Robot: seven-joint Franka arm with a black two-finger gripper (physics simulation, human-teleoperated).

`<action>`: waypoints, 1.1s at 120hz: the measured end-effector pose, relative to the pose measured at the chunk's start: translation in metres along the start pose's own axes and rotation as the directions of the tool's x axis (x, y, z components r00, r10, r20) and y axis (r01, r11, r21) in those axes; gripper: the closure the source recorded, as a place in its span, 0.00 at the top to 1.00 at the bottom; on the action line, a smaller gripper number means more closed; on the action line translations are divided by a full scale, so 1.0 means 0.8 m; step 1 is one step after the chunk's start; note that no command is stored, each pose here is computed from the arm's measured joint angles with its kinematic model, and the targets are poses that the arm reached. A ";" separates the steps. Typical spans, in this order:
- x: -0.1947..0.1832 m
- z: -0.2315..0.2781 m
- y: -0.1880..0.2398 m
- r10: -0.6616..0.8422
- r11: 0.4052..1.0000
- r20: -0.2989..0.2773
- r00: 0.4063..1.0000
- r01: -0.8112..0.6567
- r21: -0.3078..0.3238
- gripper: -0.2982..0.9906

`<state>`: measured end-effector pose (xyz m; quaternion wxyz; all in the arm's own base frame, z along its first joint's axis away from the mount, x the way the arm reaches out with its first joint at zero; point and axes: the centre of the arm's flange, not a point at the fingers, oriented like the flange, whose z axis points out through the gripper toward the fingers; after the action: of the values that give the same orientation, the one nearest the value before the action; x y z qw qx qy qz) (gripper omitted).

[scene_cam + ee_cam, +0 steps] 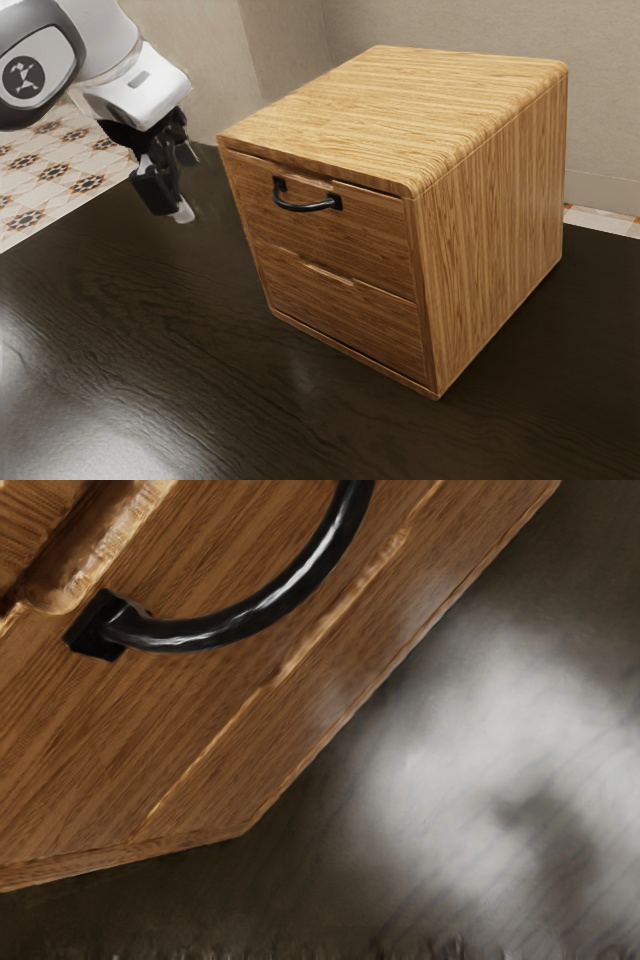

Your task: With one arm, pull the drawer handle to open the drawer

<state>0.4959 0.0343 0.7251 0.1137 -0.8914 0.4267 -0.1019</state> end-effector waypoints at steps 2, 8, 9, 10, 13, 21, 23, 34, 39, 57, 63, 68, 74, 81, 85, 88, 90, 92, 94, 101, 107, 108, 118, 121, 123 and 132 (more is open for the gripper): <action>-0.017 -0.001 -0.008 -0.009 1.000 0.003 1.000 0.009 0.019 0.75; -0.030 -0.001 -0.010 0.029 0.997 0.024 0.999 -0.031 0.073 0.75; -0.027 0.000 -0.008 0.043 0.996 0.029 0.999 -0.045 0.082 0.75; -0.025 -0.001 -0.005 0.058 0.994 0.034 0.998 -0.061 0.090 0.75; -0.022 -0.002 0.007 0.100 0.988 0.044 0.994 -0.104 0.114 0.75; -0.024 -0.003 0.031 0.187 0.966 0.060 0.981 -0.194 0.169 0.75; -0.022 -0.003 0.034 0.206 0.960 0.064 0.977 -0.214 0.181 0.75; -0.004 0.009 0.038 0.299 0.925 0.094 0.950 -0.312 0.218 0.75; 0.007 0.019 0.037 0.336 0.909 0.108 0.936 -0.352 0.222 0.75; 0.031 0.051 0.033 0.432 0.866 0.142 0.891 -0.454 0.212 0.75; 0.037 0.053 0.036 0.459 0.852 0.144 0.877 -0.480 0.208 0.75; 0.044 0.053 0.040 0.482 0.839 0.144 0.864 -0.503 0.206 0.75; 0.050 0.057 0.043 0.505 0.827 0.147 0.850 -0.526 0.200 0.75; 0.058 0.066 0.044 0.530 0.814 0.153 0.834 -0.551 0.187 0.75; 0.063 0.072 0.045 0.543 0.806 0.157 0.825 -0.564 0.177 0.75; 0.065 0.076 0.045 0.551 0.802 0.159 0.819 -0.572 0.171 0.75; 0.066 0.078 0.045 0.556 0.799 0.161 0.816 -0.577 0.168 0.75; 0.066 0.080 0.045 0.560 0.796 0.162 0.813 -0.582 0.166 0.75; 0.067 0.081 0.046 0.564 0.794 0.163 0.810 -0.586 0.163 0.75; 0.068 0.087 0.045 0.577 0.786 0.166 0.800 -0.599 0.156 0.77; 0.071 0.091 0.045 0.588 0.778 0.167 0.792 -0.610 0.150 0.78; 0.071 0.092 0.045 0.590 0.777 0.167 0.790 -0.612 0.150 0.79; 0.072 0.099 0.044 0.603 0.768 0.170 0.779 -0.625 0.141 0.82; 0.072 0.101 0.045 0.608 0.765 0.170 0.775 -0.630 0.136 0.80; 0.071 0.104 0.047 0.611 0.763 0.170 0.773 -0.633 0.132 0.79; 0.058 0.111 0.062 0.625 0.757 0.167 0.763 -0.644 0.111 0.83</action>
<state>0.5126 -0.0221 0.6297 0.2388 -0.6859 0.6864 -0.0378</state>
